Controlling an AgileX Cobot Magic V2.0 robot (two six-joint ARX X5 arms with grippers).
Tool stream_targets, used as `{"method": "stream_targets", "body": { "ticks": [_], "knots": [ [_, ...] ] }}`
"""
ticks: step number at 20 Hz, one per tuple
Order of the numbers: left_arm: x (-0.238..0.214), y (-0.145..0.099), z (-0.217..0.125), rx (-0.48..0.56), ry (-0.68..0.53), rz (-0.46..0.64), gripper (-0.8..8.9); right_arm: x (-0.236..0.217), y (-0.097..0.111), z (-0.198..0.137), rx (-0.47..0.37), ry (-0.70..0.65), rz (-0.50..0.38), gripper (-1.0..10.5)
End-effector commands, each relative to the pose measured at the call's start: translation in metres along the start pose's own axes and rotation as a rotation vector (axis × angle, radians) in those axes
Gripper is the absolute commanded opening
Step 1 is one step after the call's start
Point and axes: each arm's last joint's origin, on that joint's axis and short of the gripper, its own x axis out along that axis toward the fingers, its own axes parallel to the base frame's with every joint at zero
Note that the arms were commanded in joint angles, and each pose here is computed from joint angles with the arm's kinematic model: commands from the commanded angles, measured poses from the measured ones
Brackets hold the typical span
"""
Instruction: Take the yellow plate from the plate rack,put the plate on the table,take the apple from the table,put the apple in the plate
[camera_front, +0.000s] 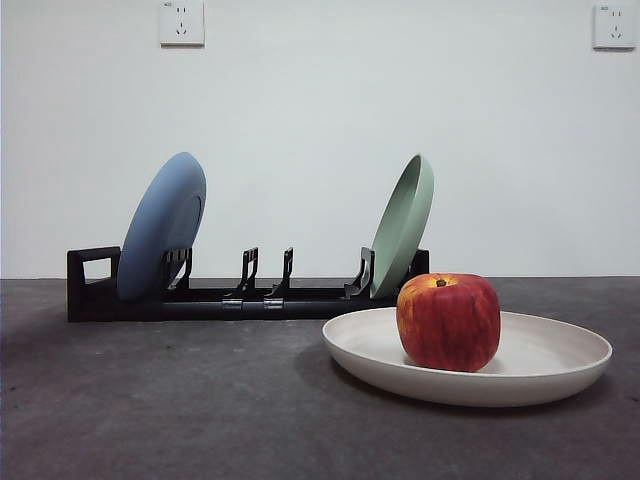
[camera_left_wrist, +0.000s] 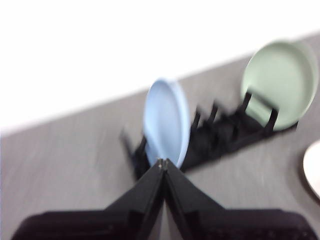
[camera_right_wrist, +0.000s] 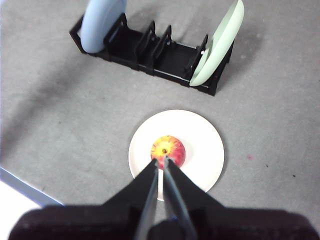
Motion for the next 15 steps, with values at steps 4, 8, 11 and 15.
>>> {"method": "stream_targets", "body": {
  "ticks": [4, 8, 11, 15],
  "knots": [
    [0.011, -0.019, -0.105, 0.028, -0.104, 0.03, -0.04, 0.019, 0.002, 0.006, -0.011, 0.072, -0.016, 0.2],
    [0.018, -0.028, -0.152, -0.118, -0.072, 0.026, -0.04, 0.033, 0.004, 0.01, -0.013, 0.108, -0.023, 0.2],
    [0.018, -0.029, -0.167, -0.139, -0.013, 0.112, -0.03, 0.039, 0.004, 0.012, -0.015, 0.126, -0.025, 0.2],
    [0.015, -0.026, -0.17, -0.16, 0.022, 0.309, -0.03, 0.043, 0.005, 0.014, -0.015, 0.134, -0.031, 0.2]
  ]
}}
